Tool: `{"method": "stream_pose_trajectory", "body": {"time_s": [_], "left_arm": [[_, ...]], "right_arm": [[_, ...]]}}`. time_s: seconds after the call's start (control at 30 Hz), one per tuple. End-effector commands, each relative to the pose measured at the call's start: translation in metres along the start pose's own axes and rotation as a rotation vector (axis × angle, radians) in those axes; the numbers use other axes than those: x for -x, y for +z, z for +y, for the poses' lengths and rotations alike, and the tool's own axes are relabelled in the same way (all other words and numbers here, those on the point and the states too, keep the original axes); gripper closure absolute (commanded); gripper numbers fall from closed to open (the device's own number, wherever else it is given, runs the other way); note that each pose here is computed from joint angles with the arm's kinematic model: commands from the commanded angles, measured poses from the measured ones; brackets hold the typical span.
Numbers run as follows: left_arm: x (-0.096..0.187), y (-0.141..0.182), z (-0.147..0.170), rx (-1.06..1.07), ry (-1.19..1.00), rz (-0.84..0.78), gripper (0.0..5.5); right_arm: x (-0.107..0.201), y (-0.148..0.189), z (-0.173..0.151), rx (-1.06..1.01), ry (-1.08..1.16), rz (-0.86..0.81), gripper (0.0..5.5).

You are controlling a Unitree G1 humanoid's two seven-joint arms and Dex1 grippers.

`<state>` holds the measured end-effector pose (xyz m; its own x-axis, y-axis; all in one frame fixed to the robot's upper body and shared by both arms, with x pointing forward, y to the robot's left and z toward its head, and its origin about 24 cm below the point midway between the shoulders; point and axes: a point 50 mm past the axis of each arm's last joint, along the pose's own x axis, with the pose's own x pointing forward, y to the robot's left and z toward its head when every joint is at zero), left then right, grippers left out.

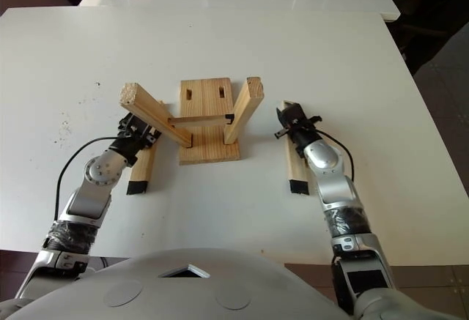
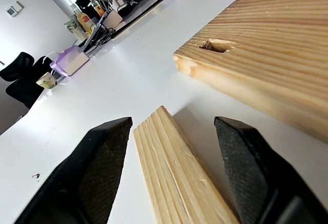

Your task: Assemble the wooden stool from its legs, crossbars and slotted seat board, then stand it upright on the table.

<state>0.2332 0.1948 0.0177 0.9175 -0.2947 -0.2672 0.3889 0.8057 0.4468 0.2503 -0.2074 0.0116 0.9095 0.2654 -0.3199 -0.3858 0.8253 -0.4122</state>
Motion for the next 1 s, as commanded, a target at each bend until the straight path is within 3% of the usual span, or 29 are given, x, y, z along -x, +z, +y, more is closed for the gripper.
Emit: {"method": "stream_pose_trajectory", "body": {"time_s": [0.03, 0.3, 0.5, 0.87, 1.0], "left_arm": [[0.017, -0.022, -0.007, 0.115, -0.048, 0.106, 2.51], [-0.014, 0.062, 0.036, 0.169, 0.087, -0.241, 2.51], [-0.016, 0.077, 0.049, 0.114, 0.052, -0.284, 2.51], [-0.007, 0.101, -0.025, 0.114, -0.400, -0.366, 2.51], [-0.007, 0.110, -0.041, 0.144, -0.480, -0.363, 2.51]], "right_arm": [[0.014, -0.010, 0.007, -0.024, 0.052, 0.054, 4.26], [0.010, 0.052, 0.010, 0.006, 0.139, -0.152, 4.26], [0.026, 0.056, 0.001, 0.090, 0.208, -0.113, 4.26], [0.069, 0.056, 0.048, 0.138, 0.738, 0.008, 4.26], [0.074, 0.044, 0.061, 0.120, 0.811, 0.073, 4.26]]}}
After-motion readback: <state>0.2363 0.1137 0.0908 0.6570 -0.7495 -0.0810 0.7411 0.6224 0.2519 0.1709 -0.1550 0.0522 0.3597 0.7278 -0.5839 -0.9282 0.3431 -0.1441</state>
